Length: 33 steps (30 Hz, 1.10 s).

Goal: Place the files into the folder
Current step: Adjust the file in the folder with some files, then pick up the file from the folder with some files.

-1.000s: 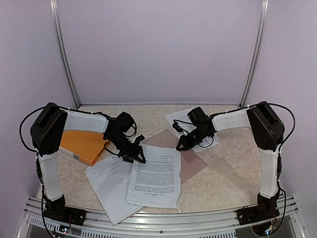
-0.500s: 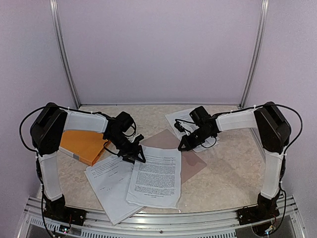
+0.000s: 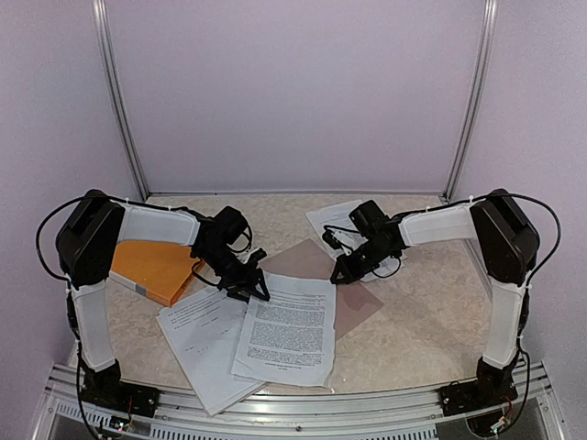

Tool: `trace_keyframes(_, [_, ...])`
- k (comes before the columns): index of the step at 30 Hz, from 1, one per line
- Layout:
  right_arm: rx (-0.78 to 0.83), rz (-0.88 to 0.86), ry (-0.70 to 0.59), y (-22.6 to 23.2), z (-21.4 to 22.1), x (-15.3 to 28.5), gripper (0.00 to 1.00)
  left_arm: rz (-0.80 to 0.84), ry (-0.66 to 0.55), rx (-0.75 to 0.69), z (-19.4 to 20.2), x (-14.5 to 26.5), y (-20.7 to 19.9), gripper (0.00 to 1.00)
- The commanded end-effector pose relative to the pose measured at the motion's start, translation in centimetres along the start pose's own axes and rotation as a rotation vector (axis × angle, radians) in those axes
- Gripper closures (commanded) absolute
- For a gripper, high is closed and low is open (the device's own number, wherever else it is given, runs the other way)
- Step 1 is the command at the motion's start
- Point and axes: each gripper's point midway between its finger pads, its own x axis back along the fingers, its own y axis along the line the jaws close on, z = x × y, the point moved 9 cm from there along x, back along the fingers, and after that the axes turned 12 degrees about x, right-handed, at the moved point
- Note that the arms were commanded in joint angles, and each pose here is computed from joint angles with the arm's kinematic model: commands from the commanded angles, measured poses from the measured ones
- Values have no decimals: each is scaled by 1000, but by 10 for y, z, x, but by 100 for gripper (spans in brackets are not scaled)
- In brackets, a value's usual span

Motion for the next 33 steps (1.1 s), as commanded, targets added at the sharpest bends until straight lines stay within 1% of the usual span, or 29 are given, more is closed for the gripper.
trace_keyframes(1, [29, 31, -3, 5, -8, 11, 100, 0, 14, 19, 2, -3, 6, 59])
trace_keyframes(5, [36, 42, 7, 3, -8, 10, 100, 3, 19, 20, 2, -5, 6, 62])
trace_keyframes(14, [44, 37, 4, 3, -12, 9, 100, 3, 23, 22, 3, -5, 6, 66])
trace_keyframes(24, [36, 36, 17, 3, -8, 8, 100, 11, 29, 24, 2, -5, 6, 81])
trace_keyframes(25, [35, 35, 19, 3, -7, 8, 99, 12, 30, 23, 3, -5, 6, 83])
trace_keyframes(28, [34, 42, 21, 3, -8, 9, 89, 12, 31, 25, 2, -5, 6, 90])
trace_keyframes(31, [35, 54, 25, 2, -9, 11, 77, 13, 31, 30, 1, -5, 7, 97])
trace_keyframes(33, [37, 68, 26, 2, -10, 14, 68, 19, 31, 30, 1, -4, 6, 100])
